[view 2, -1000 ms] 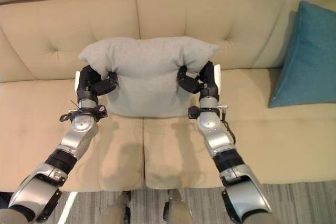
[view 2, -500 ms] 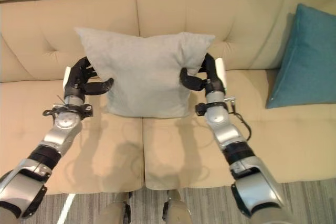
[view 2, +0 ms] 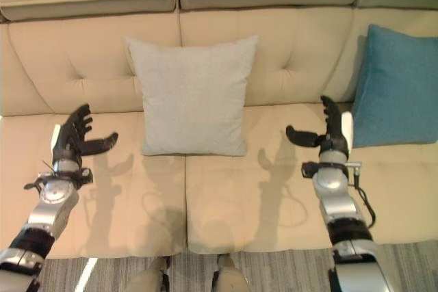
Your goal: Pick up all the scattered cushions and arrange them neatly on the sofa.
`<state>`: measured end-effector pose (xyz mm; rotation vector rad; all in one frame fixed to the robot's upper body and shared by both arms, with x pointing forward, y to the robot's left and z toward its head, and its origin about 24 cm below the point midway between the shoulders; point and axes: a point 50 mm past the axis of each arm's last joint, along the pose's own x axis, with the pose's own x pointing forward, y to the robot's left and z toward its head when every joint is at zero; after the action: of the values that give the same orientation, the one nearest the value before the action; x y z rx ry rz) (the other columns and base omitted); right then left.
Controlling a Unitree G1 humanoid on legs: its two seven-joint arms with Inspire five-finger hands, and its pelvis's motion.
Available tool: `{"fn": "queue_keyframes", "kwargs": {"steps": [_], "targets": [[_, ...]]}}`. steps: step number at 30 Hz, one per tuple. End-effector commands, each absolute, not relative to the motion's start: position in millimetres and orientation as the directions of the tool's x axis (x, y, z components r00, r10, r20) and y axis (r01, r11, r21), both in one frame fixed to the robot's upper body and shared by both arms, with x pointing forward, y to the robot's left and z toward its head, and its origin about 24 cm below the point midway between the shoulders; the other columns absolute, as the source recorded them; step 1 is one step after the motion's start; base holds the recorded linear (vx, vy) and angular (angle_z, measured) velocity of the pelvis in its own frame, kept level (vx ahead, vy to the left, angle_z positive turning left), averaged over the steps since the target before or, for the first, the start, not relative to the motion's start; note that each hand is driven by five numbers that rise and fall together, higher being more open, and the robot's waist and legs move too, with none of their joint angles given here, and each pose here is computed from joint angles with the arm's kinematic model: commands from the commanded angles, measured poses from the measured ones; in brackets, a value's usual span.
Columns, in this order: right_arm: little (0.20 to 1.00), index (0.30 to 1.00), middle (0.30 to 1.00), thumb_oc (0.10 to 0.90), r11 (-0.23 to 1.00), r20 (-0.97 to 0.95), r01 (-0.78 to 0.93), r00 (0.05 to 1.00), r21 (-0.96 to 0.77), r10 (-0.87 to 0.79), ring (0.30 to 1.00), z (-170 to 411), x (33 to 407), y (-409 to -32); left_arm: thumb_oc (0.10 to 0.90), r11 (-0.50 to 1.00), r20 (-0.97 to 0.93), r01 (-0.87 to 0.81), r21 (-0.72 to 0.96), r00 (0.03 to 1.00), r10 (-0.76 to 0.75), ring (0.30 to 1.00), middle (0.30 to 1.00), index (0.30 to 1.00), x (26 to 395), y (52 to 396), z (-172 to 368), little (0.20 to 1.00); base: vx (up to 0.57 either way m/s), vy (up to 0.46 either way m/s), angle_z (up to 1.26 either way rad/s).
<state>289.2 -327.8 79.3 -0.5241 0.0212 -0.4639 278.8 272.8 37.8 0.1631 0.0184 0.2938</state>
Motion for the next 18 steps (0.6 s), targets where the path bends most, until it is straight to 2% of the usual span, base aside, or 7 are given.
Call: {"fn": "queue_keyframes", "kwargs": {"steps": [1, 6, 7, 12, 14, 16, 18], "targets": [[0.900, 0.900, 0.900, 0.800, 0.755, 0.200, 0.425, 0.905, -0.499, -0.377, 0.900, 92.5, 278.2, -328.0, 0.800, 0.938, 0.133, -0.297, 0.181, 0.952, 0.275, 0.900, 0.900, 0.900, 276.1, 279.9, 56.6, 0.900, 0.04, -0.014, 0.00], [0.900, 0.900, 0.900, 0.800, 0.799, -0.001, 0.339, 0.920, -0.497, -0.391, 0.900, 31.2, 237.7, -318.8, 0.800, 0.942, -0.076, -0.197, 0.271, 0.971, 0.225, 0.900, 0.900, 0.900, 229.3, 272.6, 3.4, 0.900, 0.02, -0.042, 0.01], [0.900, 0.900, 0.900, 0.800, 0.831, -0.138, 0.291, 0.908, -0.474, -0.397, 0.900, -5.5, 212.7, -307.7, 0.800, 0.953, -0.271, -0.158, 0.260, 0.935, 0.229, 0.900, 0.900, 0.900, 196.6, 266.6, -38.9, 0.900, 0.00, -0.050, 0.00], [0.900, 0.900, 0.900, 0.800, 0.857, -0.251, 0.240, 0.889, -0.457, -0.383, 0.900, -32.6, 194.2, -296.0, 0.800, 0.957, -0.423, -0.131, 0.259, 0.875, 0.234, 0.900, 0.900, 0.900, 168.0, 261.3, -70.1, 0.900, -0.02, -0.049, 0.03], [0.900, 0.900, 0.900, 0.800, 0.870, -0.313, 0.221, 0.871, -0.441, -0.380, 0.900, -47.5, 184.9, -289.7, 0.800, 0.956, -0.513, -0.121, 0.266, 0.822, 0.247, 0.900, 0.900, 0.900, 152.5, 260.2, -88.2, 0.900, -0.06, -0.065, 0.02], [0.900, 0.900, 0.900, 0.800, 0.890, -0.388, 0.195, 0.846, -0.413, -0.365, 0.900, -63.9, 175.1, -281.9, 0.800, 0.948, -0.634, -0.115, 0.295, 0.719, 0.285, 0.900, 0.900, 0.900, 127.2, 260.4, -113.7, 0.900, -0.07, -0.076, 0.14], [0.900, 0.900, 0.900, 0.800, 0.894, -0.400, 0.193, 0.842, -0.405, -0.363, 0.900, -66.7, 172.7, -280.5, 0.800, 0.946, -0.660, -0.114, 0.305, 0.690, 0.296, 0.900, 0.900, 0.900, 121.1, 261.0, -119.3, 0.900, -0.03, -0.044, 0.11]]}}
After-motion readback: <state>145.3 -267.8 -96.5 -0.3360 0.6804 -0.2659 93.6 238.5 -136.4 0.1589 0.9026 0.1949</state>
